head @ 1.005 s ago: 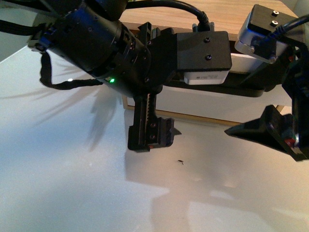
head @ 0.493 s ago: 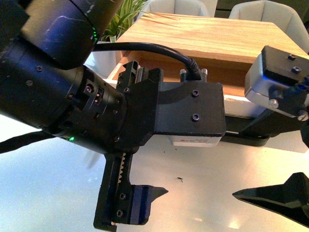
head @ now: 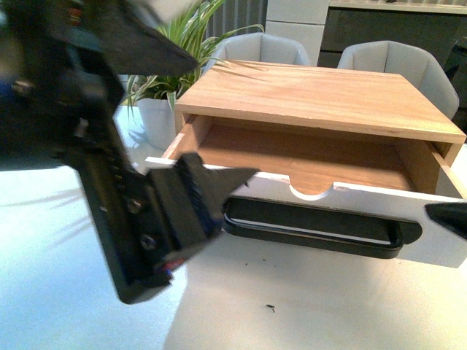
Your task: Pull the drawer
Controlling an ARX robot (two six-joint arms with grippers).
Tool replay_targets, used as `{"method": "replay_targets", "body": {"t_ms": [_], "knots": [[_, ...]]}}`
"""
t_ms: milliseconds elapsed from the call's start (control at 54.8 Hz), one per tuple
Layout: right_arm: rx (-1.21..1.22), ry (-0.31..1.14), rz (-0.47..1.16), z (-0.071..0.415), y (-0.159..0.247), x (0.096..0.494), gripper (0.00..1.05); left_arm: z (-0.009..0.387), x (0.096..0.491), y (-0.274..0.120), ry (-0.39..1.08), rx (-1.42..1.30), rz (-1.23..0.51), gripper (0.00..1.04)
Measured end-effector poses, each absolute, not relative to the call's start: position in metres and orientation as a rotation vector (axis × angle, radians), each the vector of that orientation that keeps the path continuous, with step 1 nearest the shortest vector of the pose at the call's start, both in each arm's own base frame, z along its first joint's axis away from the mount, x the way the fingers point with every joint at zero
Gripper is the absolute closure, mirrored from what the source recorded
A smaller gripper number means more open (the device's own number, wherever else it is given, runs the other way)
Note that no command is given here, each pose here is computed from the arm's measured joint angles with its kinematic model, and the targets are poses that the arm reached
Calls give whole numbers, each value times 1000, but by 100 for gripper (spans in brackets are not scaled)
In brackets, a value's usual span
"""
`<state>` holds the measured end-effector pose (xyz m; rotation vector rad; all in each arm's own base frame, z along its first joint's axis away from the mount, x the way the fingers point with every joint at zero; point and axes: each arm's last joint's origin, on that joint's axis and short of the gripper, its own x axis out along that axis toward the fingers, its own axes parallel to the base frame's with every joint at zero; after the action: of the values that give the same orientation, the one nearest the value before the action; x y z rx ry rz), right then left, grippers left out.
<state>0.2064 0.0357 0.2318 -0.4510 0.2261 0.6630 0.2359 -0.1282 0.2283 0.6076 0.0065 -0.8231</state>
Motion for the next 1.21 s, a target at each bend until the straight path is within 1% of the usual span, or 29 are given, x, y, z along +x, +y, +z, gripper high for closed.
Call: {"method": "replay_targets", "body": {"t_ms": [55,164,274,365,438,548,621,731,749,785,804,877,895,950,968,1005,1078,1132,1151,1187,1205], "knots": [[-395,166,538,232,27,191,9,232,222,-114,-9,541,-718,7],[-238,125,274,225,5,153,9,234,182,-83,-19,390,-547,7],[-146,99,144,223,-6,131,9,233,156,-64,-16,281,-470,7],[-89,78,77,221,-11,116,9,226,141,-51,7,203,-405,7],[-34,69,12,217,-15,104,9,215,132,-39,53,125,-350,7],[25,41,-68,211,-19,98,9,197,127,-25,107,13,-271,7],[46,42,-85,209,-20,99,9,192,127,-20,122,-28,-233,7],[58,42,-83,208,-20,99,9,192,126,-19,122,-51,-234,7],[55,35,-73,208,-20,98,10,193,126,-19,120,-51,-229,7],[35,12,-33,208,-19,98,17,192,126,-19,75,-35,-153,13],[33,9,-27,207,-19,98,19,192,126,-19,61,-31,-135,15],[21,2,-13,203,-16,98,32,190,124,-15,10,-20,-23,29],[19,3,-11,201,-16,98,35,190,123,-15,8,-19,-19,31],[13,8,-12,197,-14,98,46,188,121,-13,-1,-18,-6,41],[13,9,-13,196,-14,98,46,187,121,-13,-1,-17,-5,43],[11,9,-9,194,-12,98,54,186,120,-12,0,-15,-10,50],[7,8,-42,190,-8,98,66,182,118,-6,3,-10,-35,63],[7,8,-25,187,-3,98,75,180,117,-2,6,-11,-4,72],[6,7,-9,187,-2,98,79,180,117,-1,4,-11,4,75],[6,8,-1,186,-1,98,83,180,116,0,0,-11,3,81],[6,8,3,185,-1,98,88,180,115,-1,-1,-11,-4,84]]}}
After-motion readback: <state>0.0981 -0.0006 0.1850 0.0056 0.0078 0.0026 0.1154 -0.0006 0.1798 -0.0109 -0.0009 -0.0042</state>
